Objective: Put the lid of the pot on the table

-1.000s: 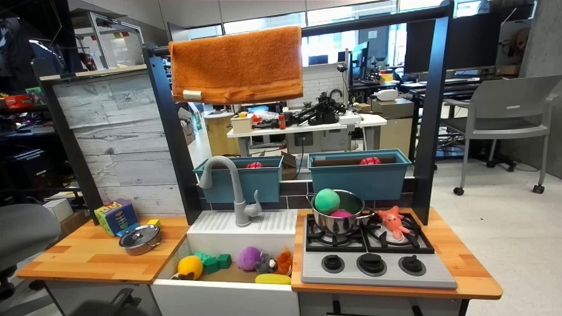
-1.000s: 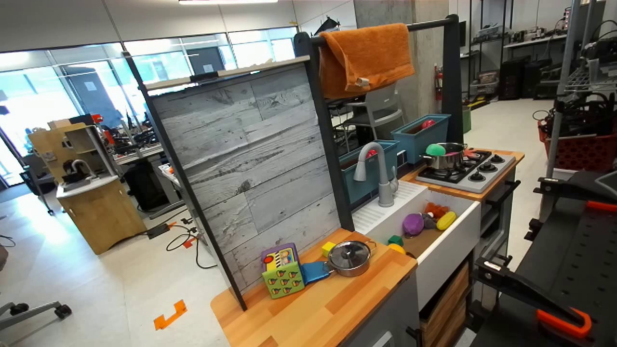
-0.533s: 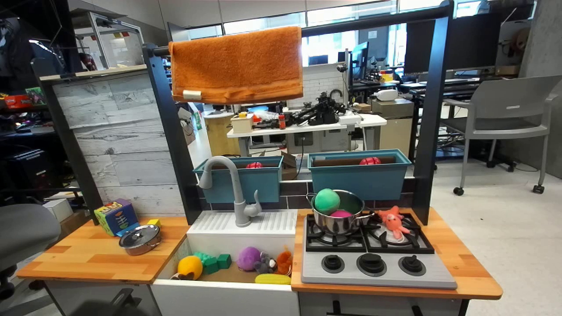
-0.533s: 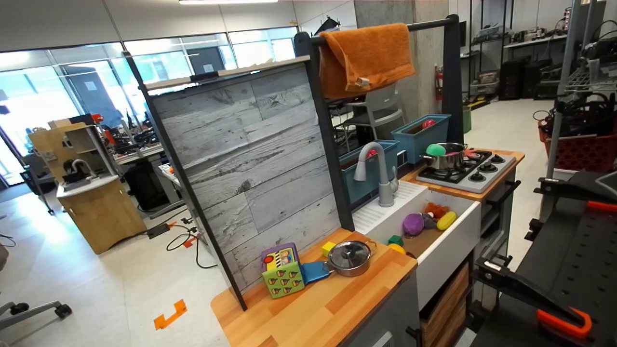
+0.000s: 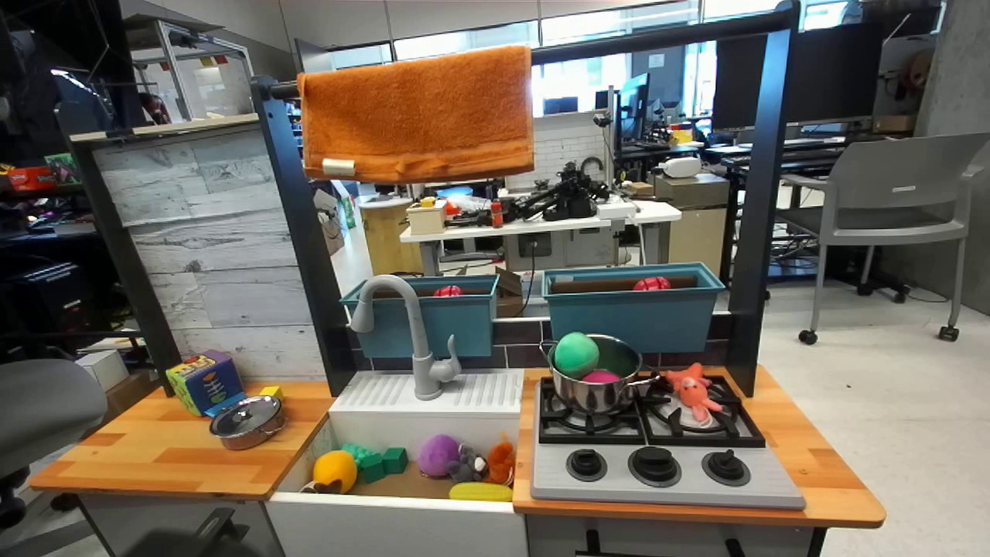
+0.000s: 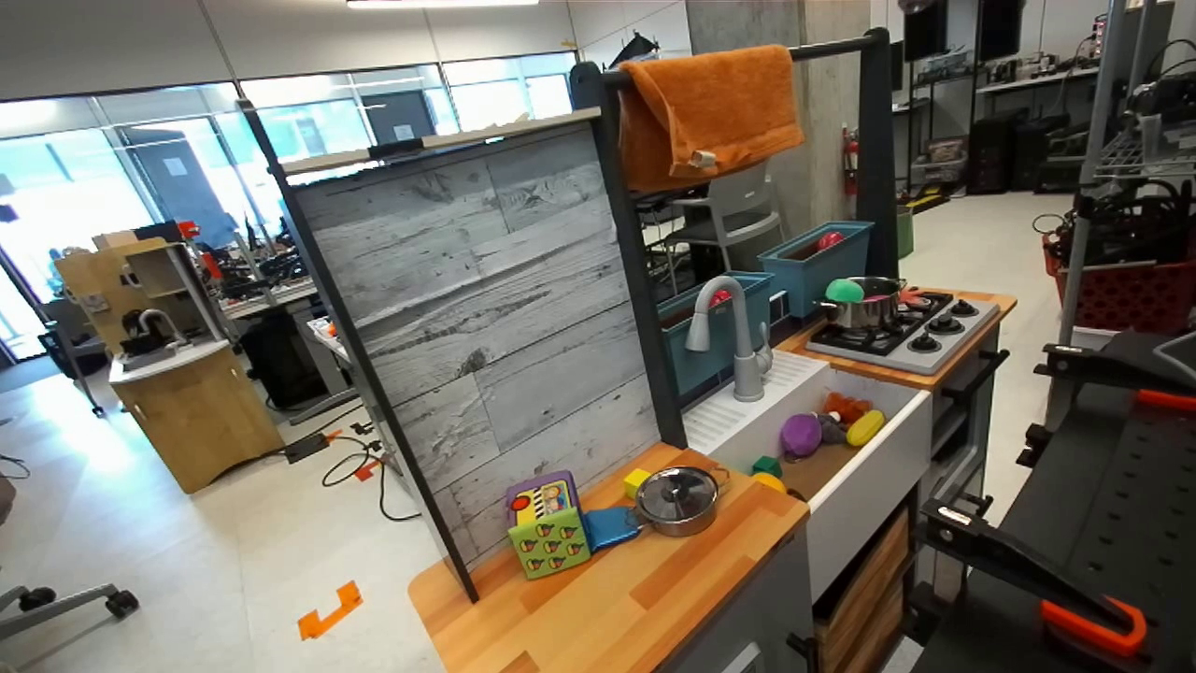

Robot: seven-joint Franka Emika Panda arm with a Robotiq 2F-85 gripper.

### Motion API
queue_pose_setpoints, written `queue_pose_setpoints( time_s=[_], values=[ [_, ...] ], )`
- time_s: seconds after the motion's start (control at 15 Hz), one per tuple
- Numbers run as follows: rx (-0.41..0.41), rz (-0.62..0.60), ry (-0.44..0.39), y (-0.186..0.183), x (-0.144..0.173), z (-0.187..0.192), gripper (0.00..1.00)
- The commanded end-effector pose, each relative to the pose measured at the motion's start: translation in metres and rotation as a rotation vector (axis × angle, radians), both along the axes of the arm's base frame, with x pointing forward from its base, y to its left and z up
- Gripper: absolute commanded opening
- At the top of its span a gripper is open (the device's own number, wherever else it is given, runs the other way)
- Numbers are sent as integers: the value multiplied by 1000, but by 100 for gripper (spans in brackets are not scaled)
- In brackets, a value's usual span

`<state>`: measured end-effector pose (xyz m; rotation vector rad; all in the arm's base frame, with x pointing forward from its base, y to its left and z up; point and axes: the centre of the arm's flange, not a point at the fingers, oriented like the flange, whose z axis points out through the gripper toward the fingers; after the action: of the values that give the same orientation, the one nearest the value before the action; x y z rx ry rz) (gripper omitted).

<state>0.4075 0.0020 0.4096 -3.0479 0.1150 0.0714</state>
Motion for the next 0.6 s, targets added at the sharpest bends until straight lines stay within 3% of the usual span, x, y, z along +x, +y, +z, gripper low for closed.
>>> queue_pose_setpoints(
  time_s=[0.0,0.53],
  values=[
    [15,-50,-14,15,43,-17,100],
    [13,-103,-99,32,93,-66,100]
  ],
)
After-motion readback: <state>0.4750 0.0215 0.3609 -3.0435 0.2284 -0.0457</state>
